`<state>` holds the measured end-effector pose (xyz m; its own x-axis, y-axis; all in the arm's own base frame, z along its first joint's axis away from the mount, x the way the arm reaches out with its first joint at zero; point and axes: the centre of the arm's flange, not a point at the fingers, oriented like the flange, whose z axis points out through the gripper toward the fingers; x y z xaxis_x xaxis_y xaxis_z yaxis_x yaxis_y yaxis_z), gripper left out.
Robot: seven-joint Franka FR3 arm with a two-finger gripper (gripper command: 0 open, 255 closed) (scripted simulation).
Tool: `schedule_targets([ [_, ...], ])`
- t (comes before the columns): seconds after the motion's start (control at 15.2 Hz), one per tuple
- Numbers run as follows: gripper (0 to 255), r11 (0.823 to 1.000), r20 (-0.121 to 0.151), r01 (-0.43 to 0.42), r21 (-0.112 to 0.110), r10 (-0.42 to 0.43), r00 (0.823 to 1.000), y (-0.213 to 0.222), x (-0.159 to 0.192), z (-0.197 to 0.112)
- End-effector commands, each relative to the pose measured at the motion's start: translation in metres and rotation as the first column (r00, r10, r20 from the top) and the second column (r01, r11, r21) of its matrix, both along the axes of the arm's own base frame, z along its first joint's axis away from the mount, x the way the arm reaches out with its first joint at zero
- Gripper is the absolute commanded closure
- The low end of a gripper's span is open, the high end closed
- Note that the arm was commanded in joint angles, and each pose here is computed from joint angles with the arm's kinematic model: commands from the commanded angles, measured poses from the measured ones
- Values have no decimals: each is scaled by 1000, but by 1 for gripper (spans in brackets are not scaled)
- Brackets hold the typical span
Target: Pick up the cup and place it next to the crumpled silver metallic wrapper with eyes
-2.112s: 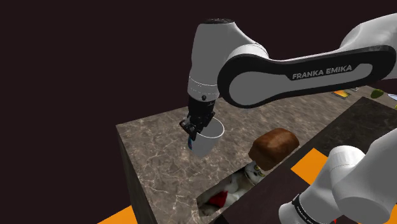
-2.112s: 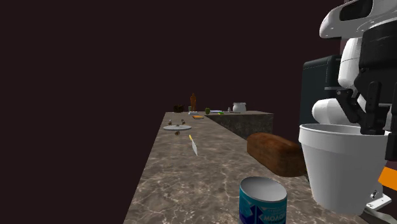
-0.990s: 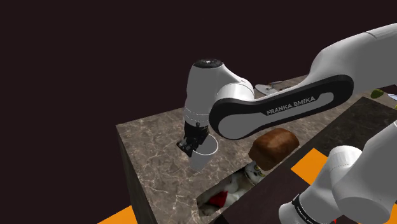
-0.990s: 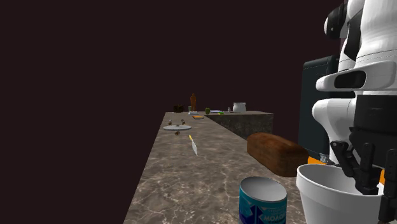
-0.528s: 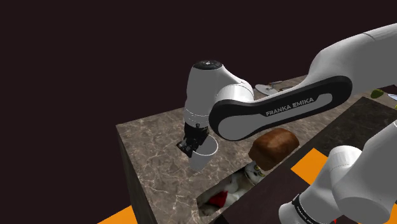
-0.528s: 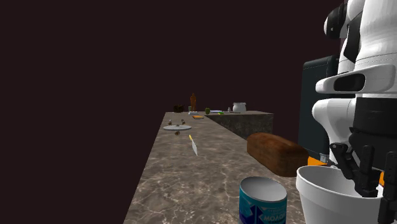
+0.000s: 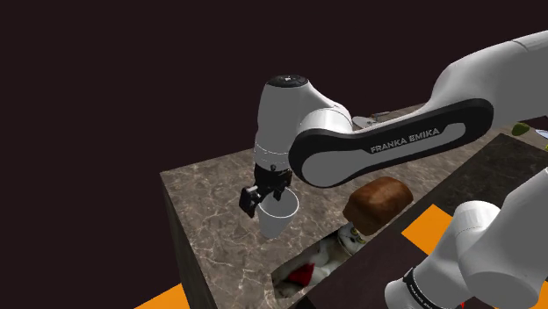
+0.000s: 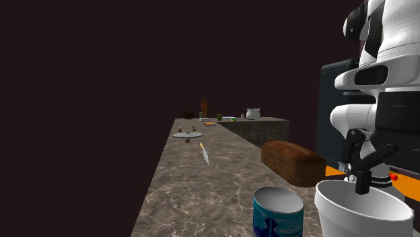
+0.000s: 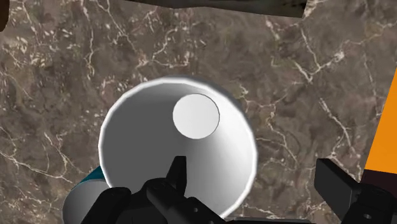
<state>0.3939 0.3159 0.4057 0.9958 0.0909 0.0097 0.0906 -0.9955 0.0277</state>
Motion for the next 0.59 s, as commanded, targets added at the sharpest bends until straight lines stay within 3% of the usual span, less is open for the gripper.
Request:
schedule_targets([
  [0.0,0,1000,-1,0,0,0,1000,0,-2,25],
  [0.53,0,1000,-1,0,0,0,1000,0,-2,35],
])
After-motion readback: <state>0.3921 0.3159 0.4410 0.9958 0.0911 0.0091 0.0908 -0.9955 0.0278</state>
